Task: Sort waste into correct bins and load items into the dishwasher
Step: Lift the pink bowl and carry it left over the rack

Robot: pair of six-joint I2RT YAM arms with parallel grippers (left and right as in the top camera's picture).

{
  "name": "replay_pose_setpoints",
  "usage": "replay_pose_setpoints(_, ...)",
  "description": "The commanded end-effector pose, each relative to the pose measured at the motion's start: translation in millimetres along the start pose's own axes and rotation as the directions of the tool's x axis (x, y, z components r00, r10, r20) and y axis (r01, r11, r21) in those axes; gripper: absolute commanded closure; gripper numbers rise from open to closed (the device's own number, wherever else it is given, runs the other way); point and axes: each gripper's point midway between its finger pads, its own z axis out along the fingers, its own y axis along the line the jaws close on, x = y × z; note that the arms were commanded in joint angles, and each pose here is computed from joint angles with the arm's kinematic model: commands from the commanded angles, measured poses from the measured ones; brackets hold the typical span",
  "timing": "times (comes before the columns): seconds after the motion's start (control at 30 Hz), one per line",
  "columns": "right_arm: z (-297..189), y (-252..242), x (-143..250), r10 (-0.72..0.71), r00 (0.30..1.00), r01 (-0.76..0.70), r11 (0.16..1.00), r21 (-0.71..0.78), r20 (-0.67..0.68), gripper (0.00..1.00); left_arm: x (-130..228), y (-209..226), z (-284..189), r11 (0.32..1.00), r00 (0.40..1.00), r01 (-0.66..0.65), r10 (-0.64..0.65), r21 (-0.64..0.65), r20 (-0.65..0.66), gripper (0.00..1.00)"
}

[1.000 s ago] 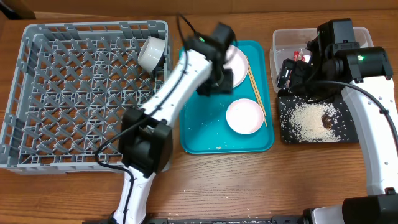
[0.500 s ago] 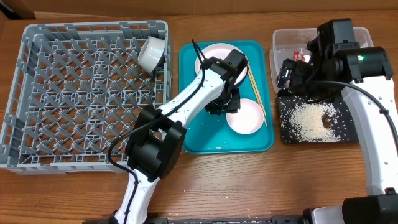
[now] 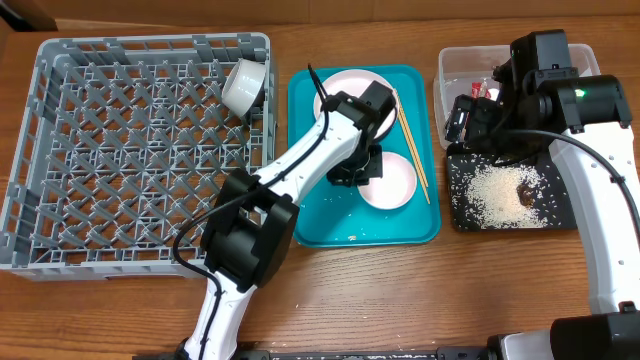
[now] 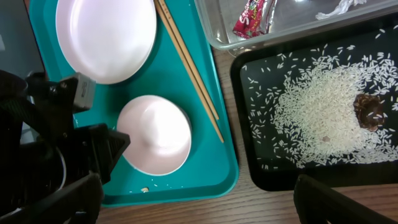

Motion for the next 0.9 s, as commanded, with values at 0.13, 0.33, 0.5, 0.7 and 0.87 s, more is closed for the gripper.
replay_pose_setpoints(0.13,-2,2,-2,-0.005,1.0,0.005,1.0,-0.012,0.009,0.0,-23,19,-89,0.998,0.987,-0.056,0.052,0.022,0.151,0.96)
replay_pose_setpoints(0.33,-2,2,-2,-0.005,1.0,0.005,1.0,-0.012,0.009,0.0,-25,78,-194,0.997,0.919,0.009,0.024,-0.081,0.393,0.96)
replay_pose_setpoints(0.5,-2,2,-2,-0.005,1.0,0.005,1.0,-0.012,0.009,0.0,-5,163,-264,0.93,0.836,0.206,-0.004,-0.306,0.549,0.96)
replay_pose_setpoints(0.7,-2,2,-2,-0.005,1.0,0.005,1.0,-0.011,0.009,0.0,14,233,-307,0.687,0.75,0.471,0.018,-0.552,0.662,0.96)
replay_pose_setpoints(0.87,-2,2,-2,-0.005,1.0,0.005,1.0,-0.012,0.009,0.01,14,249,-296,0.572,0.709,0.579,0.0,-0.582,0.705,0.96)
